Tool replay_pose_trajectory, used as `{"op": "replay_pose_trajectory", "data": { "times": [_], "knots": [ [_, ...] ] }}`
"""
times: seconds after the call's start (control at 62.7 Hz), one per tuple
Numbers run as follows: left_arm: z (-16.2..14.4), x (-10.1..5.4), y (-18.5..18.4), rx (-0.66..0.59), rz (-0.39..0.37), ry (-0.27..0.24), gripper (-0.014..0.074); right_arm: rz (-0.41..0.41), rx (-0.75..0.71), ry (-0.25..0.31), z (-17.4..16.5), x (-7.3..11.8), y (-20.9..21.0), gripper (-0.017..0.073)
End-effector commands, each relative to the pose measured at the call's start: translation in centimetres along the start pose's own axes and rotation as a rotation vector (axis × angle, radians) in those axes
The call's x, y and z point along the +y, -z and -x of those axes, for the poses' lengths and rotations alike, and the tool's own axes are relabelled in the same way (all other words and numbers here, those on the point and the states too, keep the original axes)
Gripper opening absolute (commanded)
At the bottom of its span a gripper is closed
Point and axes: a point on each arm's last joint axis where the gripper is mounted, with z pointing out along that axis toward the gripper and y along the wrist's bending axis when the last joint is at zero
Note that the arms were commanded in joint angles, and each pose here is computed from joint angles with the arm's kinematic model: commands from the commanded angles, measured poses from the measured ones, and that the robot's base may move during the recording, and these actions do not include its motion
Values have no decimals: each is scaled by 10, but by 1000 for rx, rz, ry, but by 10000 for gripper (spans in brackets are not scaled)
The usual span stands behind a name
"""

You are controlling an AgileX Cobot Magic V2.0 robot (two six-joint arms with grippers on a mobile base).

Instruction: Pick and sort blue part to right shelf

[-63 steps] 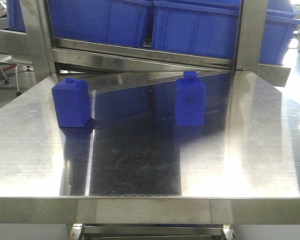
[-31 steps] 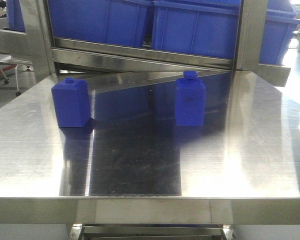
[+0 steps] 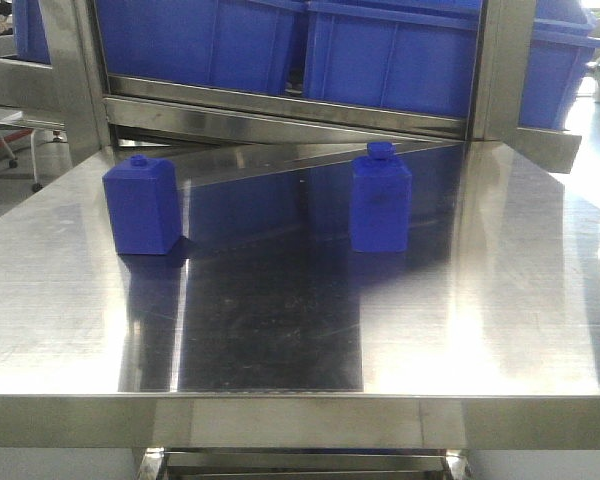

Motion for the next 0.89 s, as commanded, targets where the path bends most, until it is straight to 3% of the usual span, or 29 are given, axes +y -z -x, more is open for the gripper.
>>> {"op": "replay_pose_trajectory", "data": {
  "times": [0.0, 0.447, 0.559, 0.734, 0.878],
  "knots": [
    [2, 1, 1, -84, 7, 14, 125, 5, -29, -22, 21, 4, -8, 58],
    [2, 1, 1, -84, 7, 14, 125, 112, 215, 102, 34, 45, -59, 80],
    [2, 1, 1, -84, 7, 14, 125, 135, 261, 122, 36, 57, -72, 242],
    [2, 1, 1, -84, 7, 14, 125, 163, 331, 154, 43, 79, -92, 638],
    [2, 1, 1, -84, 7, 14, 125, 156, 442, 162, 51, 100, -108, 614]
  ]
}}
